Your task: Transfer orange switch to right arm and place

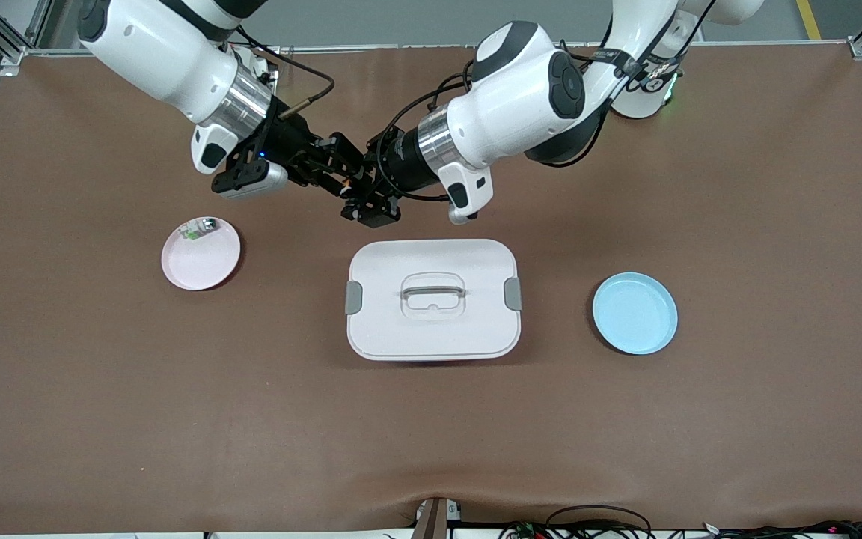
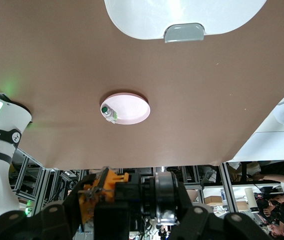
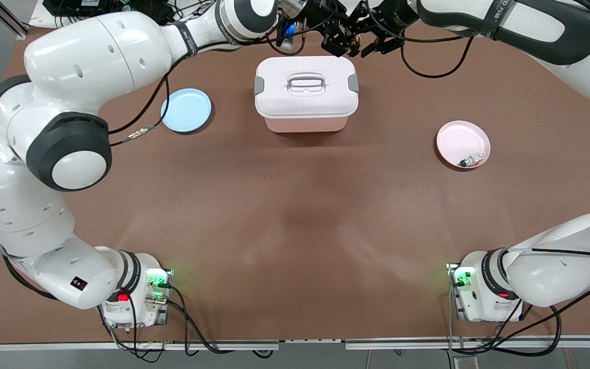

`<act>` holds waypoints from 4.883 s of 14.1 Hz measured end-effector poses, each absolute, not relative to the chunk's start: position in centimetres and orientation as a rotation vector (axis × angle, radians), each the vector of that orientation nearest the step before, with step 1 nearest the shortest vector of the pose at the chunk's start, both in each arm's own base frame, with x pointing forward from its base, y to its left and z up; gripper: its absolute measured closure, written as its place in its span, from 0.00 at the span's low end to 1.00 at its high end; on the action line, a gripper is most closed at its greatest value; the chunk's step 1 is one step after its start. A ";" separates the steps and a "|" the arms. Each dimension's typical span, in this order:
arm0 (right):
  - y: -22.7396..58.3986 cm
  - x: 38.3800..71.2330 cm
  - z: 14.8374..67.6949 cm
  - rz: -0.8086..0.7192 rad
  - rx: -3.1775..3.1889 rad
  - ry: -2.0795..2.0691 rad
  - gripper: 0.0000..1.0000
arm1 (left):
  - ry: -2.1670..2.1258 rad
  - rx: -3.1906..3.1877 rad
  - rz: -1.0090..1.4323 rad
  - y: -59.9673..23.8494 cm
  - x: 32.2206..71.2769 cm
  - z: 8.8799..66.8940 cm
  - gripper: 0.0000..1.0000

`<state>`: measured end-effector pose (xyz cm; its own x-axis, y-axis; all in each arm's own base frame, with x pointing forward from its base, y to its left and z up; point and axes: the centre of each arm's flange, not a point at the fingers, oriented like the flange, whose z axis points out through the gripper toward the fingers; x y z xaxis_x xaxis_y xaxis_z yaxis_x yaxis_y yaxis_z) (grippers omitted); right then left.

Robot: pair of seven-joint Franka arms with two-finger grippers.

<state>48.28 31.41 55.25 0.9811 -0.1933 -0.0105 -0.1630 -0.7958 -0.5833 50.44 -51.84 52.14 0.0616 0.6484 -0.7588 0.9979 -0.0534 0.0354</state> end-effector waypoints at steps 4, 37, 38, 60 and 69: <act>31.6 48.2 55.3 -0.068 -2.505 0.243 0.63 | 1.648 1.769 -0.776 -51.9 50.4 51.9 0.27; 17.1 52.9 50.2 -0.129 -2.692 -1.398 0.66 | 1.719 2.195 -0.674 -35.9 53.5 57.6 0.00; 15.6 53.1 49.8 -0.115 -2.663 -1.469 0.66 | 1.737 2.219 -0.661 -34.6 53.8 57.5 0.00; -1.7 45.1 29.3 -0.131 -2.358 -2.058 0.66 | 0.894 2.822 -0.366 -7.2 55.0 55.3 0.00; -1.9 45.3 22.8 -0.075 -2.361 -2.038 0.66 | 0.646 2.929 -0.119 -3.3 55.3 58.1 0.00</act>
<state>45.25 -1.93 22.76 0.1453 0.9881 0.0508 0.9891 -0.1462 0.0148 55.31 -3.26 58.05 0.9048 0.4122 -0.1070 0.4233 -0.8981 0.1191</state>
